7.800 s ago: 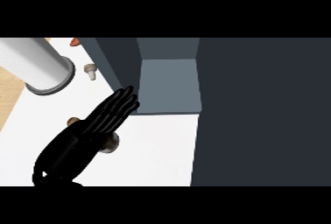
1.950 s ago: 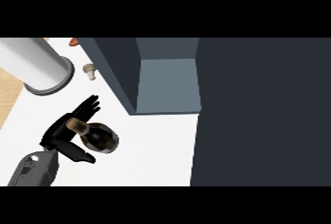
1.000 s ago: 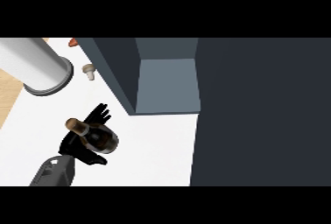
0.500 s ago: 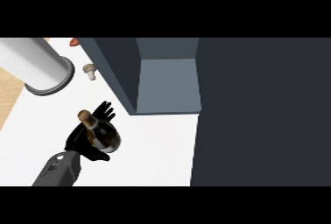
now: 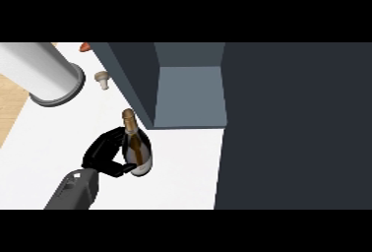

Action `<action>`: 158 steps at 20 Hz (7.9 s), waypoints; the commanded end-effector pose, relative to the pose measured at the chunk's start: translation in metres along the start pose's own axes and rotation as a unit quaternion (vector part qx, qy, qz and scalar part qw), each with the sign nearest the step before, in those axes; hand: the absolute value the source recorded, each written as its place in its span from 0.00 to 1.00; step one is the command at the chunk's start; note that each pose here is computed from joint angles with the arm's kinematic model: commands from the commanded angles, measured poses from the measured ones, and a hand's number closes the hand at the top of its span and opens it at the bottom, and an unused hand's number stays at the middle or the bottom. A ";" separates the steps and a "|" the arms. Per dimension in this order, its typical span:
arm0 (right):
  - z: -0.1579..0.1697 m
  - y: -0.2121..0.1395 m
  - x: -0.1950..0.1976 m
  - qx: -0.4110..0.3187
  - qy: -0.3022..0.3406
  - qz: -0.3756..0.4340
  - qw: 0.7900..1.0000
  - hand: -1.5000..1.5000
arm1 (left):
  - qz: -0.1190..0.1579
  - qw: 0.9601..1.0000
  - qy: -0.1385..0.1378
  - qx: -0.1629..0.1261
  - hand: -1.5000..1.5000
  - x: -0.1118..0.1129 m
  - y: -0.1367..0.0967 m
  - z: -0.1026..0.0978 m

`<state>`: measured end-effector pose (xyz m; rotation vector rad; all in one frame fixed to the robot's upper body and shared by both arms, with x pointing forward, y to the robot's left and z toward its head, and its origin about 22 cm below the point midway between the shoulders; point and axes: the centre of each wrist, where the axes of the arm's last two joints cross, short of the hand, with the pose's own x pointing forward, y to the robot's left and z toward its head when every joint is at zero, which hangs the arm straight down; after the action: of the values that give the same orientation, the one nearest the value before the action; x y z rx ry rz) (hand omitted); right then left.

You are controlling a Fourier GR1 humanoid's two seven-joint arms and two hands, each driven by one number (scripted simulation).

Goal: Pick up the wine, place it into the cabinet and close the cabinet

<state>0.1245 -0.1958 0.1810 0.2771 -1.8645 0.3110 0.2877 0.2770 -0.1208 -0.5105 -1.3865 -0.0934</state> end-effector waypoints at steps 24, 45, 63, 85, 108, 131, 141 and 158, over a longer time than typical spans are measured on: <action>0.033 0.000 0.028 0.009 -0.038 -0.020 0.999 0.00 | 0.030 0.962 -0.223 0.152 1.00 0.019 -0.069 0.033; 0.030 -0.006 0.033 0.006 -0.036 -0.013 0.999 0.00 | -0.003 0.967 -0.186 0.173 1.00 0.127 -0.210 -0.033; 0.031 -0.002 0.036 0.022 -0.043 -0.023 0.999 0.00 | -0.048 0.964 -0.137 0.223 1.00 0.061 -0.195 -0.079; 0.038 -0.018 0.028 0.021 -0.031 -0.014 0.999 0.00 | -0.005 0.961 -0.124 0.247 1.00 0.086 -0.181 -0.140; 0.026 -0.010 0.021 0.032 -0.035 -0.025 0.999 0.00 | -0.177 0.904 -0.139 0.363 0.00 0.154 -0.146 -0.188; 0.027 -0.013 0.011 0.031 -0.040 -0.034 0.998 0.00 | -0.232 0.899 -0.140 0.344 0.00 0.135 -0.129 -0.180; 0.038 -0.002 0.027 0.025 -0.032 -0.031 0.999 0.00 | -0.166 0.931 -0.205 0.252 0.00 0.152 -0.144 -0.187; 0.044 -0.002 0.029 -0.003 -0.027 -0.020 0.999 0.00 | -0.108 0.946 -0.241 0.187 0.00 0.118 -0.182 -0.155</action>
<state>0.1184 -0.2069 0.1630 0.3058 -1.8446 0.2849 0.4039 0.0831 0.0361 -0.0277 -1.8805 0.1236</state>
